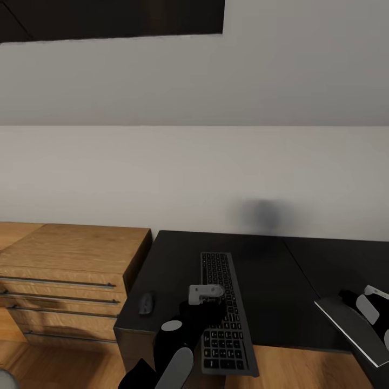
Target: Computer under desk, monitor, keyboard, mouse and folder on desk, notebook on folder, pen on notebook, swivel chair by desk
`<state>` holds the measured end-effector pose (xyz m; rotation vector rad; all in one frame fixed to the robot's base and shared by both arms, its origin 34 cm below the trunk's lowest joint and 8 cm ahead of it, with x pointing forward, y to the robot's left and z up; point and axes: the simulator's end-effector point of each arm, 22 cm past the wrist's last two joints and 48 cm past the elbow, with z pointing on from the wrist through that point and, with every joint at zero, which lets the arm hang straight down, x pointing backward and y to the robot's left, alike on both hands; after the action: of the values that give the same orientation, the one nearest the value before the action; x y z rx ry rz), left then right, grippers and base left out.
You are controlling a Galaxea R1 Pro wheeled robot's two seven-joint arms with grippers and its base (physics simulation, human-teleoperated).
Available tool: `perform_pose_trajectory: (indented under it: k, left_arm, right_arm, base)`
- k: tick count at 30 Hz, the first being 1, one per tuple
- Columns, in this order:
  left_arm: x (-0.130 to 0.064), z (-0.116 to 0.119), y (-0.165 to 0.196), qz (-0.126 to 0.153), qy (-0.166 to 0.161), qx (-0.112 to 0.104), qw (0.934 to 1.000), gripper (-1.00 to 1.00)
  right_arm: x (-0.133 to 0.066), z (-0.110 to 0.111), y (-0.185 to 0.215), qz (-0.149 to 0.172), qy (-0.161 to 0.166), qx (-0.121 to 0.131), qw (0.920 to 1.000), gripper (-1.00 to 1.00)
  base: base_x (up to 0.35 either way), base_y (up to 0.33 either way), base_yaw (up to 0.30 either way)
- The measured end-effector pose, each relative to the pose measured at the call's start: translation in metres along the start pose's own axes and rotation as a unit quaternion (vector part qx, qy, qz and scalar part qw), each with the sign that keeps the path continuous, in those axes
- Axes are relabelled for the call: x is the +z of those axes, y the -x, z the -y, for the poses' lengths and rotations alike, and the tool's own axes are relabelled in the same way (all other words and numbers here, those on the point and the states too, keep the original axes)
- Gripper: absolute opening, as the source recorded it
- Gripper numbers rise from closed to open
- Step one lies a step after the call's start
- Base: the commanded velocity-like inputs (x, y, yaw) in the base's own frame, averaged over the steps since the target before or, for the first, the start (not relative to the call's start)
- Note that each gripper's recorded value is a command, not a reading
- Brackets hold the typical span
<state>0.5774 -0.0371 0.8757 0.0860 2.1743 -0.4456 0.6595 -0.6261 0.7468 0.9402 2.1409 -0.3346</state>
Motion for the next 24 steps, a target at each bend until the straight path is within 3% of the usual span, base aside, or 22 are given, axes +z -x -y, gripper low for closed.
perform_pose_trajectory:
  k: [11, 24]
  left_arm:
    - [0.0, -0.0008, 0.0004, 0.0, 0.001, -0.001, 1.0, 1.0]
    - [-0.0001, -0.0006, 0.0003, 0.0, 0.001, 0.0, 1.0, 1.0]
  right_arm:
    - [-0.0001, -0.0002, 0.0001, 0.0, 0.0, 0.0, 1.0, 1.0]
    - [-0.0002, -0.0006, -0.0004, 0.0, 0.0, 0.0, 1.0, 1.0]
  base:
    - [-0.013, 0.022, 0.0]
    - [0.0, 0.13, 0.0]
